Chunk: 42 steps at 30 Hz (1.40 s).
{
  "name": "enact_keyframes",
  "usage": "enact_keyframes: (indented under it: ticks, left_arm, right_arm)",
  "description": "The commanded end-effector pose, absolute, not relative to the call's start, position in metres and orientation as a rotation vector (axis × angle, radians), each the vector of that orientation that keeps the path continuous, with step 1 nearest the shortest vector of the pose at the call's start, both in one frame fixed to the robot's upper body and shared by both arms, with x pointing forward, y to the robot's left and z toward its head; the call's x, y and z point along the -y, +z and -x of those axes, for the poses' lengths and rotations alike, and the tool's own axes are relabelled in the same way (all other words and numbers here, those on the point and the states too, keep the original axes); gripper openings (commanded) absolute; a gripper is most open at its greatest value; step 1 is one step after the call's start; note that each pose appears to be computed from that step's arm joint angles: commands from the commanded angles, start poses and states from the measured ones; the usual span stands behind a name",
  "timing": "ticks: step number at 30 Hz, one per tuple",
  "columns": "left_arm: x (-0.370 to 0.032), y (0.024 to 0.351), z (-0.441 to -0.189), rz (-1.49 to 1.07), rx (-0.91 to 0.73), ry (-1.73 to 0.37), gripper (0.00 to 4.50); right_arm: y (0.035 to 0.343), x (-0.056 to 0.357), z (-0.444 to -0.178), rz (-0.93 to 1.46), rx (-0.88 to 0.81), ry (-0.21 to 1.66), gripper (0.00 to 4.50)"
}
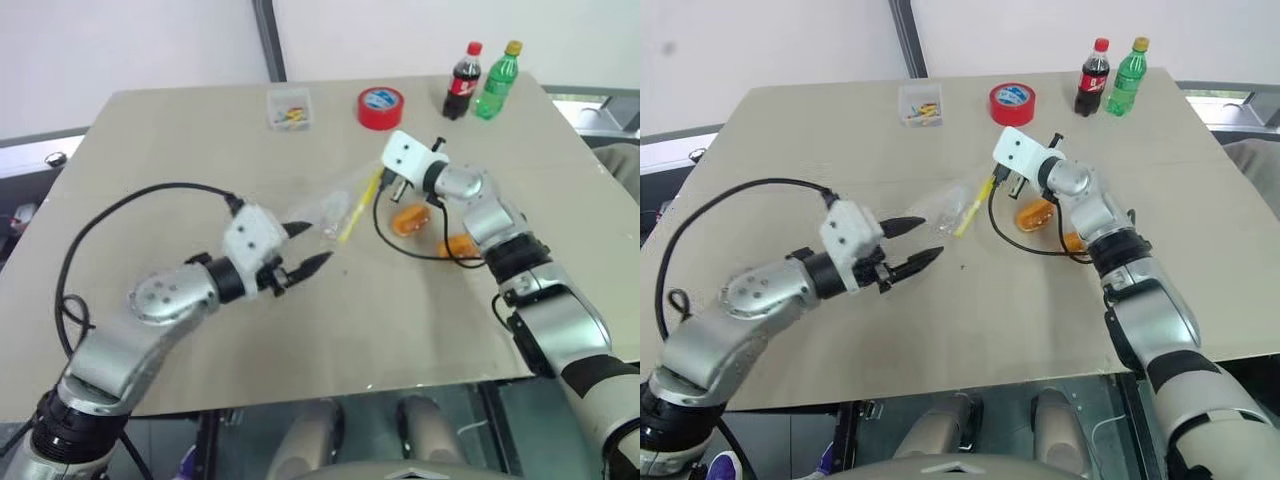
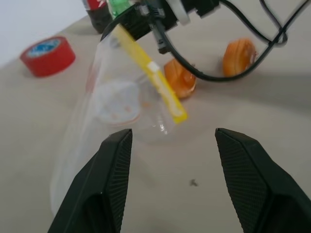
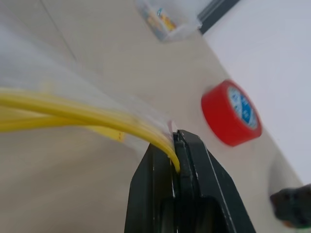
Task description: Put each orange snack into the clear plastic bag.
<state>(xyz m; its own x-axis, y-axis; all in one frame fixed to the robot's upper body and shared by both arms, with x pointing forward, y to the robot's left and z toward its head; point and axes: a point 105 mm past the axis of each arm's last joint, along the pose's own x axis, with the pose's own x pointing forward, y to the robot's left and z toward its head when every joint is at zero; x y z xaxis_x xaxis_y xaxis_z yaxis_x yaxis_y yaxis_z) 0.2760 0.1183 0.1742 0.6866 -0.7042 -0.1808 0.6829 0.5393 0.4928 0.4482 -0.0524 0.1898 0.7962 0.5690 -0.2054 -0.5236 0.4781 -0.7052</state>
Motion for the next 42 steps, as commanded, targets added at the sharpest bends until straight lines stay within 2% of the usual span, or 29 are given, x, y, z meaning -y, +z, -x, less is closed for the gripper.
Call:
enact_keyframes:
  ticks: [1,10,24,35,38,42]
  left_arm:
    - [-0.111,0.186,-0.286,-0.760,0.161,-0.723,2.92]
    - [-0.098,0.187,-0.307,-0.810,0.184,-0.620,2.92]
    - [-0.106,0.185,-0.315,-0.910,0.178,-0.529,2.92]
    - [-0.110,0.176,-0.320,-0.947,0.145,-0.536,2.92]
    - [-0.112,0.175,-0.321,-0.956,0.141,-0.538,2.10]
    - [-0.114,0.177,-0.324,-0.959,0.149,-0.527,0.21]
  right_arm:
    - [0.210,0.035,-0.449,0.841,0.092,0.685,0.00]
    - [0.213,0.017,-0.447,0.828,0.088,0.716,0.00]
    - [0.210,0.023,-0.449,0.817,0.062,0.685,0.00]
    - [0.210,0.026,-0.450,0.810,0.054,0.677,0.00]
    - [0.210,0.026,-0.449,0.809,0.052,0.677,0.00]
    - [0.210,0.028,-0.449,0.805,0.052,0.675,0.00]
